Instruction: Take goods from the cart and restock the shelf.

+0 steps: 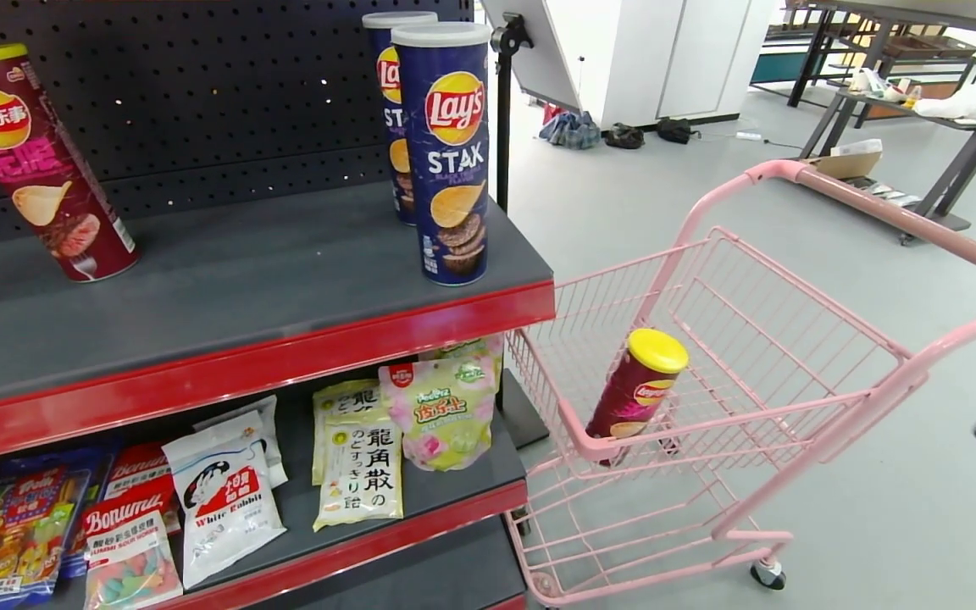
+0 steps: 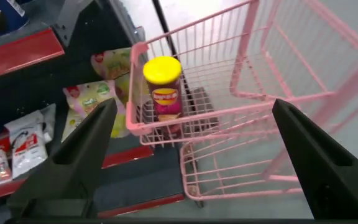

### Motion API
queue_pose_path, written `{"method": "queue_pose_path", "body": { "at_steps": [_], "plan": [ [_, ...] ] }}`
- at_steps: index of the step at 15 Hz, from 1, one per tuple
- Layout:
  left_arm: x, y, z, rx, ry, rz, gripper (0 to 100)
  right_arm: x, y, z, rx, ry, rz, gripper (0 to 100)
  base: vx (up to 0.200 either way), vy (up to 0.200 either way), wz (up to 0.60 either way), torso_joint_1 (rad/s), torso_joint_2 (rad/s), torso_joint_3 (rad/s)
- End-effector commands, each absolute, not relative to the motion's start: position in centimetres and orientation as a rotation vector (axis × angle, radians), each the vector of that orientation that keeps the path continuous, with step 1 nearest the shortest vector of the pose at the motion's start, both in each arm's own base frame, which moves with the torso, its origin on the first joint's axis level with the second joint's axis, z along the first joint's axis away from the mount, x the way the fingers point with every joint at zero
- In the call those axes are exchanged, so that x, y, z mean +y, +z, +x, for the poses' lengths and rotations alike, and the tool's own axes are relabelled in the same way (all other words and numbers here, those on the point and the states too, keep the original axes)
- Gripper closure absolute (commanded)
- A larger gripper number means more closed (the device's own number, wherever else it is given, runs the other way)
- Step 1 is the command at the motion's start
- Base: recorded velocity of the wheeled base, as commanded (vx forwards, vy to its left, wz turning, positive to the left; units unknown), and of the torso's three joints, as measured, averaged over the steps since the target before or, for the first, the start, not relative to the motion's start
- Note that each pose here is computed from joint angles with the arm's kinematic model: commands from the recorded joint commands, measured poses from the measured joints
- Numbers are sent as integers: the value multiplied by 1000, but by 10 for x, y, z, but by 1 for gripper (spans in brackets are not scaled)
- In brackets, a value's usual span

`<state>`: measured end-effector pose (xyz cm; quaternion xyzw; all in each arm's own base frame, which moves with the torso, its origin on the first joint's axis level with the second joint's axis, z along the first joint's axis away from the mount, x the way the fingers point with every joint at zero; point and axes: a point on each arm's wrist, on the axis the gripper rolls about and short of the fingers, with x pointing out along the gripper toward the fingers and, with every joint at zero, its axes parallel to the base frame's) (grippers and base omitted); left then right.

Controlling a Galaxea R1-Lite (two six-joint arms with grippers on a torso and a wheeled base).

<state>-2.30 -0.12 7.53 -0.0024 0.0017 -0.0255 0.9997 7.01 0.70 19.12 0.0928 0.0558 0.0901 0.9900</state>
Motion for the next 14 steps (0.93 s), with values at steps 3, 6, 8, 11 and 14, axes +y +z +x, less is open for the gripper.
{"method": "queue_pose_path", "body": {
  "at_steps": [3, 6, 8, 11, 14],
  "plan": [
    [-1, 75, -23, 5, -51, -6, 0, 45, 125, 198, 468, 317, 220, 0, 0, 0, 0, 0, 0, 0],
    [-1, 75, -23, 3, -51, -5, 0, 60, 116, 221, 517, 350, 212, 0, 0, 0, 0, 0, 0, 0],
    [-1, 75, -23, 5, -51, -5, 0, 66, 108, 235, 549, 357, 207, 0, 0, 0, 0, 0, 0, 0],
    [-1, 75, -23, 5, -51, -5, 0, 74, 98, 255, 576, 362, 204, 0, 0, 0, 0, 0, 0, 0],
    [-1, 75, -23, 5, -51, -5, 0, 79, 90, 273, 575, 364, 205, 0, 0, 0, 0, 0, 0, 0]
  ]
}}
